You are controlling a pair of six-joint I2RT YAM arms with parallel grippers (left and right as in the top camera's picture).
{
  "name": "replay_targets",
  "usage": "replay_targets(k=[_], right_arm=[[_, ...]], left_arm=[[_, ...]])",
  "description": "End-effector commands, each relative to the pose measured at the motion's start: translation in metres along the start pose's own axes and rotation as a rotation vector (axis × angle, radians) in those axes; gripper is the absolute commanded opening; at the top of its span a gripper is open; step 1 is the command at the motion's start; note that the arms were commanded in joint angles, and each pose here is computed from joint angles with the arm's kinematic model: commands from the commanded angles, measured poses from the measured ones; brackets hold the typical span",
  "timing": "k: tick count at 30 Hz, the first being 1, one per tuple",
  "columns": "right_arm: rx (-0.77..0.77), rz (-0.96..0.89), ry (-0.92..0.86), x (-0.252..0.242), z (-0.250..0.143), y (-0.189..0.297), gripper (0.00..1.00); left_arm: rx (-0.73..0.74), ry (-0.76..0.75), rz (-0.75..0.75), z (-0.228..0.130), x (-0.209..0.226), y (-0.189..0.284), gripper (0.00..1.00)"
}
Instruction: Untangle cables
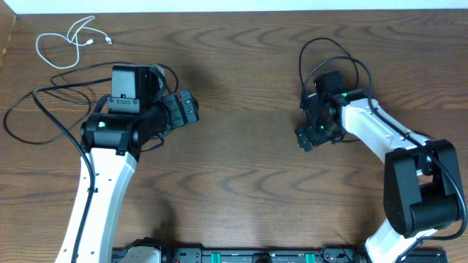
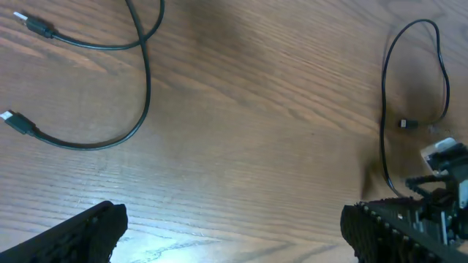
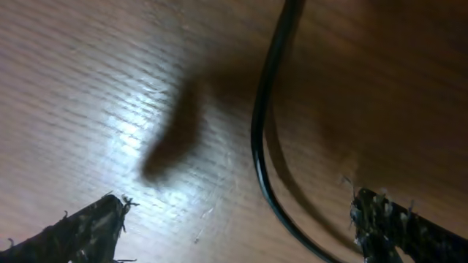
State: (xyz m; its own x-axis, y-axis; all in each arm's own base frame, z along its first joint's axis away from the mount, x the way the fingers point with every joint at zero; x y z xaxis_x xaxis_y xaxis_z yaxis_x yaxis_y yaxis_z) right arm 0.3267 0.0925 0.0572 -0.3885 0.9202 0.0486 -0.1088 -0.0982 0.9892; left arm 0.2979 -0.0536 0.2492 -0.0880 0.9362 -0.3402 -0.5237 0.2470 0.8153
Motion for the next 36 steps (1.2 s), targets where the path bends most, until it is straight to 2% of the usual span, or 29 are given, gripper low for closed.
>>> replay_targets(k=[1, 3, 4, 5, 6, 9, 10, 14, 17, 21, 24, 30, 36], right_arm=[[-0.02, -0.006, 0.016, -0.005, -0.005, -0.004, 0.88], [-0.041, 0.012, 0.017, -0.003, -0.004, -0.008, 0.85], [-0.051, 0.031, 0.017, -0.001, -0.003, -0.009, 0.79], [-0.055, 0.049, 0.017, 0.001, -0.003, -0.009, 0.63], [-0.057, 0.061, 0.018, 0.003, -0.003, -0.009, 0.54], [-0.056, 0.064, 0.01, 0.004, -0.003, -0.009, 0.08], [-0.057, 0.064, -0.01, 0.004, -0.002, -0.009, 0.01], [-0.081, 0.121, -0.079, 0.01, 0.006, -0.002, 0.01], [-0.143, 0.255, -0.119, 0.025, 0.026, 0.019, 0.01], [-0.273, 0.456, -0.145, 0.045, 0.06, 0.073, 0.01], [-0.392, 0.578, -0.148, 0.058, 0.083, 0.127, 0.01], [-0.571, 0.696, -0.012, 0.083, 0.09, 0.213, 0.01], [-0.726, 0.718, 0.152, 0.105, 0.067, 0.279, 0.01]], left_arm=[[0.01, -0.018, 0.001, -0.002, 0.0, -0.002, 0.99], [0.01, -0.018, 0.001, -0.002, 0.0, -0.002, 0.99], [0.01, -0.018, 0.001, -0.002, 0.0, -0.002, 0.99], [0.01, -0.018, 0.001, -0.002, 0.0, -0.002, 0.99], [0.01, -0.017, 0.001, -0.002, 0.0, -0.002, 0.99], [0.01, -0.018, 0.001, -0.002, 0.0, -0.002, 0.99], [0.01, -0.018, 0.001, -0.002, 0.0, -0.002, 0.99], [0.018, -0.002, -0.018, -0.003, -0.002, -0.002, 0.98], [0.06, -0.001, -0.137, -0.008, -0.016, -0.001, 0.98], [0.079, -0.012, -0.288, -0.008, -0.035, 0.003, 0.98], [0.094, -0.004, -0.336, -0.01, -0.041, 0.005, 0.98], [0.087, 0.079, -0.339, -0.005, -0.042, 0.005, 0.98], [0.045, 0.211, -0.367, 0.008, -0.048, 0.007, 0.98]])
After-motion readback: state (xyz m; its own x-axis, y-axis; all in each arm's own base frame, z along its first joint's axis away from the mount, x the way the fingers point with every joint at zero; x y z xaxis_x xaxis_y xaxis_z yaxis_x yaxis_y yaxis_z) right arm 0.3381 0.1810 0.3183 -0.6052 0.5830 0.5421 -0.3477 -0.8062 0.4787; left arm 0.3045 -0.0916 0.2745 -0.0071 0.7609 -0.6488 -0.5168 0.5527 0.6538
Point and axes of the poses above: each gripper's point midway between its finger pads, its own y axis back along the fingers, its own x axis along the line the jaws close on, z = x × y, the point moved 5 cm from there along y, back along the fingers, and after that the axes turned 3 degrees about -y, right-handed, at the moved point
